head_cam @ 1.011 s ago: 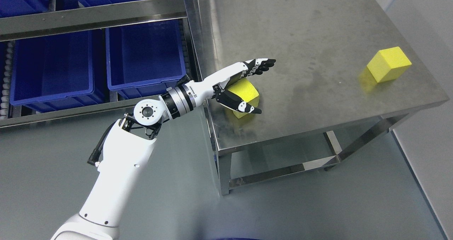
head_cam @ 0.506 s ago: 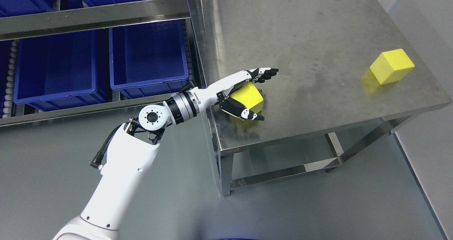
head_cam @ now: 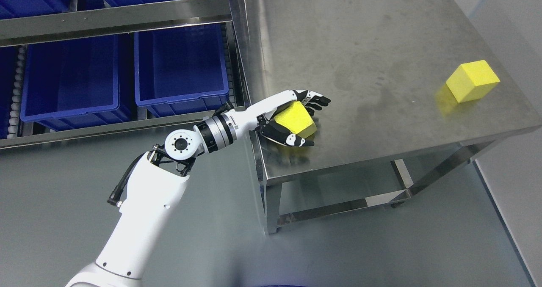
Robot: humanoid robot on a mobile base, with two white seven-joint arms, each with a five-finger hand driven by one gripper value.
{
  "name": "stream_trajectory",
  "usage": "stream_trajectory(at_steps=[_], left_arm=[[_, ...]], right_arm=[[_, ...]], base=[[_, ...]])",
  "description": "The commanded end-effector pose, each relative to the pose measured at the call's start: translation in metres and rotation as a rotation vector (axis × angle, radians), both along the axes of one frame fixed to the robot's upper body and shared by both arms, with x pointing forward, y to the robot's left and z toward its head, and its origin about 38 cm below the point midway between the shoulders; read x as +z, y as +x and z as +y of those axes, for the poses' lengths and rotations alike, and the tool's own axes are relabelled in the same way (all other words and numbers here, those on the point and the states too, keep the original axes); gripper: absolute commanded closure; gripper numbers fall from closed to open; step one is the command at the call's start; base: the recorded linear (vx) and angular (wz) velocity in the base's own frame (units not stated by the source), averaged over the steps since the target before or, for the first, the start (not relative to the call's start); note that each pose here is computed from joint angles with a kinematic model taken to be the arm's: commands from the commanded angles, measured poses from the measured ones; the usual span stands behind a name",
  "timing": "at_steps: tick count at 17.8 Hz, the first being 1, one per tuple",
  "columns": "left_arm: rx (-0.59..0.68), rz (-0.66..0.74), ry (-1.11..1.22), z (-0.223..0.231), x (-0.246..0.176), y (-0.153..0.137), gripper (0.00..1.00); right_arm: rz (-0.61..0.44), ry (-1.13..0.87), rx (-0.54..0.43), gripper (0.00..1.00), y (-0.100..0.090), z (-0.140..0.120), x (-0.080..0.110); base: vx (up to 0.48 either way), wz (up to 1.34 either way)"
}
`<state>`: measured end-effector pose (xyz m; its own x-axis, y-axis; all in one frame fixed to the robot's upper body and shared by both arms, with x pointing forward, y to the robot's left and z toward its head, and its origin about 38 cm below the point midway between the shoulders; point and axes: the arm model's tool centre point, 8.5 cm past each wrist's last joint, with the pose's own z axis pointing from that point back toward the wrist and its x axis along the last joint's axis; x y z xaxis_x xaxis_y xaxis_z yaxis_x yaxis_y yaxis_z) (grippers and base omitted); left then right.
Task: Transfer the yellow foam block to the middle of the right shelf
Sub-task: 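Lift the cube up off the table with the left hand, then hold the cube raised in the left hand while turning toward the bin shelf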
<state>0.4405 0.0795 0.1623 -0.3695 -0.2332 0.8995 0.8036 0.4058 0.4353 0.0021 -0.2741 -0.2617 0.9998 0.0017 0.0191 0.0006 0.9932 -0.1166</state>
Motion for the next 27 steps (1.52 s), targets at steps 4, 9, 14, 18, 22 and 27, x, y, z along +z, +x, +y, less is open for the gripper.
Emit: stream_trajectory(at_steps=[4, 9, 14, 18, 22, 27], left_arm=[[0.099, -0.021, -0.214, 0.034, 0.015, 0.011, 0.8], [0.121, -0.079, -0.639, 0.054, 0.065, 0.013, 0.82], [0.431, -0.265, -0.965, 0.105, 0.091, 0.02, 0.81], [0.513, -0.262, -0.992, 0.127, 0.081, 0.017, 0.81], [0.559, -0.272, -1.007, 0.144, 0.073, 0.006, 0.82], [0.605, -0.299, -1.023, 0.166, 0.076, -0.006, 0.82]], right_arm=[[0.004, -0.017, -0.009, 0.0, -0.009, -0.011, 0.001], [0.005, -0.017, -0.009, 0.0, -0.01, -0.011, 0.001], [0.005, -0.017, -0.009, 0.0, -0.01, -0.011, 0.001], [0.005, -0.017, -0.009, 0.0, -0.01, -0.011, 0.001], [0.005, -0.017, -0.009, 0.0, -0.01, -0.011, 0.001], [0.005, -0.017, -0.009, 0.0, -0.01, -0.011, 0.001]], base=[[-0.002, 0.01], [0.0, 0.0], [-0.005, 0.06], [-0.001, 0.27], [0.024, 0.45], [0.065, 0.64]])
